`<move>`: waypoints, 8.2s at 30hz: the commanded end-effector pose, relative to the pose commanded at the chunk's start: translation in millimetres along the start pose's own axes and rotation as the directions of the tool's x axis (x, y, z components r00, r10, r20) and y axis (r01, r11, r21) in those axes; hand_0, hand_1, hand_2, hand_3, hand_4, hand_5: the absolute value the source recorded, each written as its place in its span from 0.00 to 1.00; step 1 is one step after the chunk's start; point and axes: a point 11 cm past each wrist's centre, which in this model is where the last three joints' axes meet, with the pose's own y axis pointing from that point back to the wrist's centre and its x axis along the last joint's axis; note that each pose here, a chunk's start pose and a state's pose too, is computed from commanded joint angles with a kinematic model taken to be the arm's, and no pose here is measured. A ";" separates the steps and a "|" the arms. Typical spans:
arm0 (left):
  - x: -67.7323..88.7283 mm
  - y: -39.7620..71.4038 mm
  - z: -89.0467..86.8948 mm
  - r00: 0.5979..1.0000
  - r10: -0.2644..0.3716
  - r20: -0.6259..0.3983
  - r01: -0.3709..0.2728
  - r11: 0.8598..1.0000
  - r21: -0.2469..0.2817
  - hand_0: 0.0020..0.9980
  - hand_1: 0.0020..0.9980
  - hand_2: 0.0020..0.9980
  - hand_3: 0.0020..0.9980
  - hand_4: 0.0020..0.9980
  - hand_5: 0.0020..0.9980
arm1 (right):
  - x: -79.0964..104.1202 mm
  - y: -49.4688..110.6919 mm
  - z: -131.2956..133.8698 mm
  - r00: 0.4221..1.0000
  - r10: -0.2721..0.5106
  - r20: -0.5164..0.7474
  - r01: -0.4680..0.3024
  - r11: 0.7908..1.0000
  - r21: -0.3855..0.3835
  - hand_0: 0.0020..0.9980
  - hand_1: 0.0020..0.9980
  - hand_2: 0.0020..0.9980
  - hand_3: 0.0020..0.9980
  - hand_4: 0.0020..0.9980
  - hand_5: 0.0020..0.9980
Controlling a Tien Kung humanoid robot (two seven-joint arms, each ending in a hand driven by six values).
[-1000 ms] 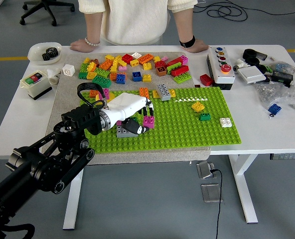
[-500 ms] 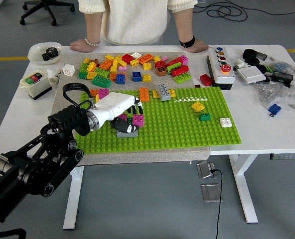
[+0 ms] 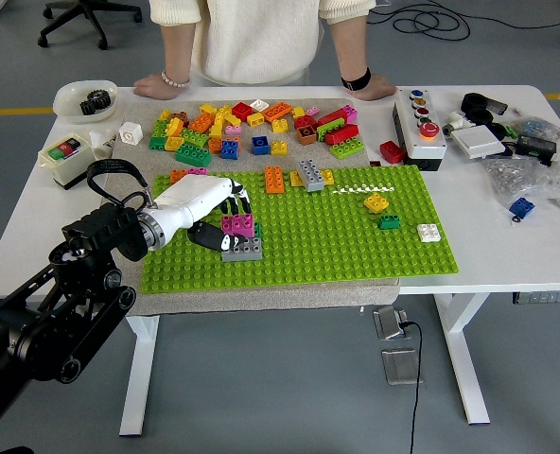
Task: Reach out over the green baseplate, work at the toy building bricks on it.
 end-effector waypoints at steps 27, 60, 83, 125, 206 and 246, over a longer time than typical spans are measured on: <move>-14.7 9.9 -14.6 1.000 -0.016 -0.024 0.017 0.999 0.037 0.70 0.52 0.53 0.55 0.79 0.19 | 0.7 0.0 0.5 1.000 0.001 0.005 -0.001 1.000 -0.001 0.75 0.64 0.68 0.65 0.87 0.57; -23.1 8.5 -15.7 0.999 -0.009 -0.043 0.011 0.999 0.047 0.70 0.53 0.53 0.55 0.83 0.20 | -1.0 0.0 0.1 1.000 -0.002 0.005 0.002 1.000 -0.001 0.75 0.64 0.68 0.65 0.87 0.57; -25.5 9.8 -24.2 0.999 0.020 -0.050 -0.016 0.997 0.073 0.71 0.53 0.53 0.55 0.86 0.22 | -2.9 0.0 0.8 1.000 -0.007 0.000 0.007 1.000 -0.003 0.75 0.64 0.68 0.64 0.87 0.56; -25.0 8.8 -33.6 0.995 0.081 -0.053 -0.076 0.992 0.099 0.72 0.53 0.53 0.54 0.90 0.24 | -2.8 0.0 -0.5 1.000 -0.007 0.007 0.007 1.000 -0.001 0.75 0.64 0.68 0.64 0.87 0.56; -13.1 10.1 -44.0 0.995 0.096 -0.029 -0.092 0.991 0.098 0.74 0.54 0.53 0.54 0.92 0.22 | -1.3 0.0 -1.1 1.000 -0.002 0.011 0.002 1.000 0.000 0.75 0.64 0.68 0.64 0.87 0.56; -20.9 46.7 -28.4 0.994 0.093 -0.049 -0.091 0.995 0.050 1.00 0.88 0.83 0.60 1.00 0.54 | -2.8 0.0 2.6 1.000 -0.005 0.011 0.005 1.000 -0.007 0.75 0.64 0.68 0.64 0.87 0.56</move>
